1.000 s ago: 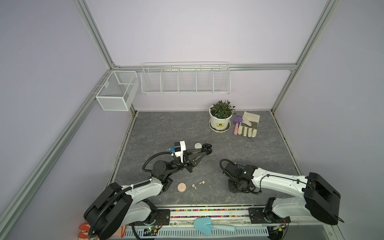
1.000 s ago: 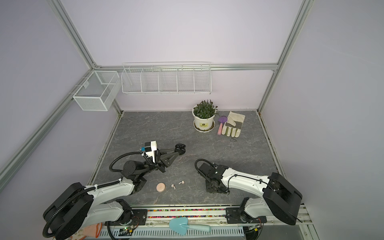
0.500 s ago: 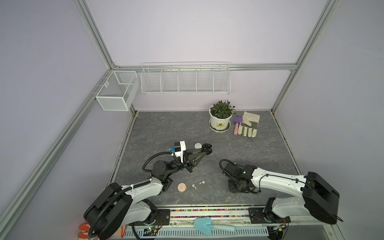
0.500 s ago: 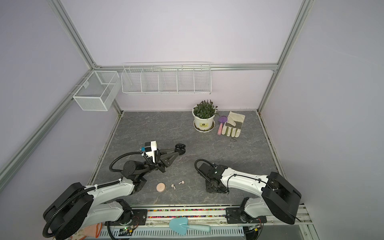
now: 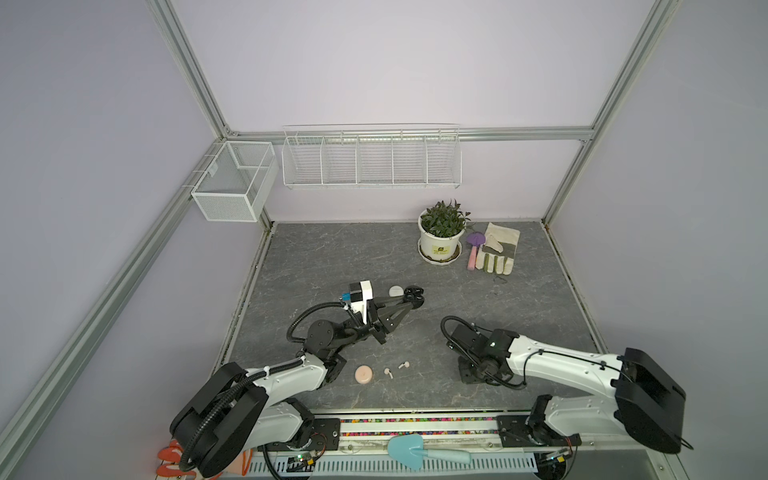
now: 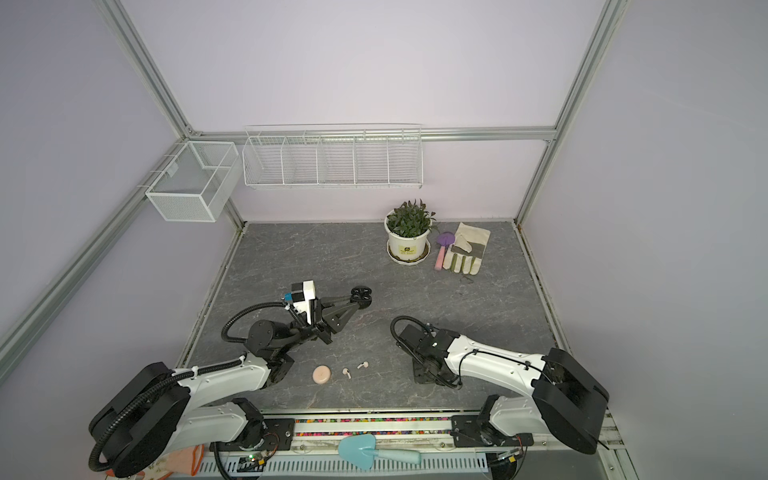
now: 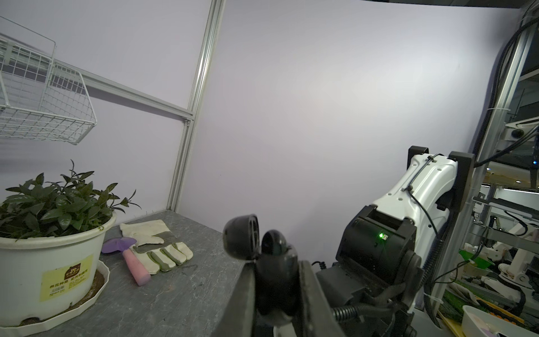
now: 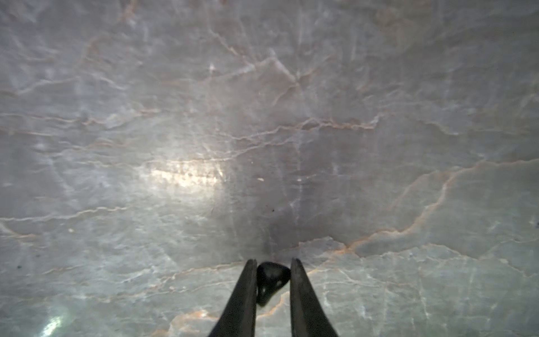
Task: Insert wireless bluetooth earbuds into charging case
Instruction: Pick up the wireless bluetooth earbud from the bottom-center of the table, then insert the wireless bluetooth earbud into the charging case.
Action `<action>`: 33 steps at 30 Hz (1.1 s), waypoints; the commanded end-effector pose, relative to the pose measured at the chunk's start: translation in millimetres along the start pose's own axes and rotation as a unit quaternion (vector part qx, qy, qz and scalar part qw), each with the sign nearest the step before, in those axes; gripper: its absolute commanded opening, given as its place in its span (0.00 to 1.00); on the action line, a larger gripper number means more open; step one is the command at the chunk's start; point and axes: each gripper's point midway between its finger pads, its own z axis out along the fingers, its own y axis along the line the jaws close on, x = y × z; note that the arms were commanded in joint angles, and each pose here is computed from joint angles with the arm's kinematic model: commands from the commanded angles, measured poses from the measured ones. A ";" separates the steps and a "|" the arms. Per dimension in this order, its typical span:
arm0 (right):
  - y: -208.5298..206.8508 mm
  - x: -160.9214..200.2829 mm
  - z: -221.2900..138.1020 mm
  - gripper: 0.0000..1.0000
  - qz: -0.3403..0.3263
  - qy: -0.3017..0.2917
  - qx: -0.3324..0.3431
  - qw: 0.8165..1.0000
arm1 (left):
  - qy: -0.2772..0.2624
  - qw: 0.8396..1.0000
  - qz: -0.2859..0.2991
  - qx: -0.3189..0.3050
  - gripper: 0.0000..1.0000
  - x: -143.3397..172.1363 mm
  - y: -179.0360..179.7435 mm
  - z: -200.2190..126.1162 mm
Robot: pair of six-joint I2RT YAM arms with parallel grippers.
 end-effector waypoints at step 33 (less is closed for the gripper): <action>78.6 -152.4 -305.7 0.20 -0.112 -0.380 -0.147 0.906 | -0.042 0.998 0.039 0.021 0.00 -34.7 3.4 29.8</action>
